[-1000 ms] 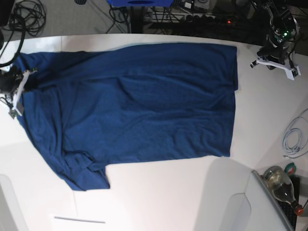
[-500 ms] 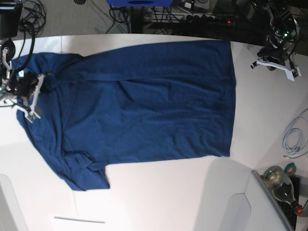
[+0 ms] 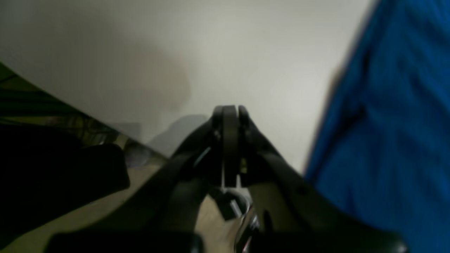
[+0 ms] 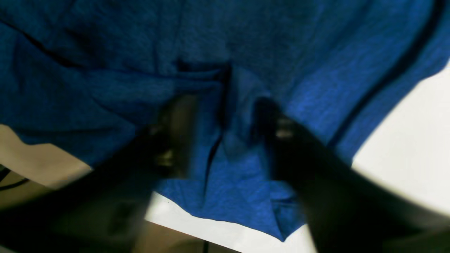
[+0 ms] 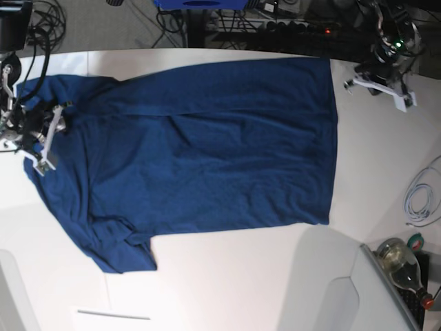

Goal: Layout the t-shirt on the table in an organized manner, then fold the t-shirt properly
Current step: 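Regrasp the shirt edge with the right gripper, then the left gripper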

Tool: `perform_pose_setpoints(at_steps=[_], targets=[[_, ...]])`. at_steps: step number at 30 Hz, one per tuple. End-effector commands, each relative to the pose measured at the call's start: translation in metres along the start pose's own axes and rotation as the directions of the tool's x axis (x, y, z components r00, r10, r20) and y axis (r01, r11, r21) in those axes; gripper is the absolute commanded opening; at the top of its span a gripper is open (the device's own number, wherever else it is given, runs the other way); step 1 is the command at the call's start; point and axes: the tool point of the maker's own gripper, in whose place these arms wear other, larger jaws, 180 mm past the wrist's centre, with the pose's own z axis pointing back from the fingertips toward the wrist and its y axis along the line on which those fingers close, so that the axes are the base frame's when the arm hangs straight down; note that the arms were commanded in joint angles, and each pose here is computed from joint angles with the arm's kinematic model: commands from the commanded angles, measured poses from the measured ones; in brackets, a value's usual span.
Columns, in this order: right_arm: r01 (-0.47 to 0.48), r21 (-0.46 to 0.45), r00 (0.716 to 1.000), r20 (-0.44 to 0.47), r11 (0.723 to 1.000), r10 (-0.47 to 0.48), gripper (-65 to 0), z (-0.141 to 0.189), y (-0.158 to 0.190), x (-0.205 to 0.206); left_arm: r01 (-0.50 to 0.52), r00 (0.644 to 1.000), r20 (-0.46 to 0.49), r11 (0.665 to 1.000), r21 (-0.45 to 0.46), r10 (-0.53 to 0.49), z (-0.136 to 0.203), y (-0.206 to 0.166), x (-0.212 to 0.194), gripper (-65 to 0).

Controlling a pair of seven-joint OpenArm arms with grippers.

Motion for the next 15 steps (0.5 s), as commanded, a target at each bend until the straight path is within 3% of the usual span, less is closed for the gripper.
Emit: perform_pose_setpoints(at_steps=[1, 3, 6, 12, 15], targets=[[0.022, -0.044, 0.999, 0.045, 0.999, -0.02, -23.1, 0.014, -0.015, 0.005, 0.042, 0.997, 0.074, 0.999, -0.034, -0.039, 0.007, -0.011, 0.014, -65.0], [0.097, -0.065, 0.989, 0.117, 0.993, -0.089, -18.9, 0.023, -0.017, 0.009, 0.099, 0.989, 0.124, 0.99, -0.102, -0.086, 0.016, -0.039, 0.011, -65.0], [0.163, -0.086, 0.967, 0.211, 0.983, -0.142, -19.1, 0.035, -0.02, 0.014, 0.148, 0.978, 0.176, 0.971, -0.189, -0.115, 0.029, -0.074, 0.008, -65.0], [0.15, -0.09, 0.97, 0.208, 0.985, -0.129, -19.1, 0.037, -0.017, 0.011, 0.13, 0.98, 0.179, 0.967, -0.219, -0.091, 0.017, -0.091, 0.012, -64.3], [0.152, -0.091, 0.97, 0.203, 0.984, -0.131, -19.1, 0.037, -0.017, 0.009, 0.121, 0.98, 0.184, 0.968, -0.221, -0.08, 0.008, -0.094, 0.018, -42.9]])
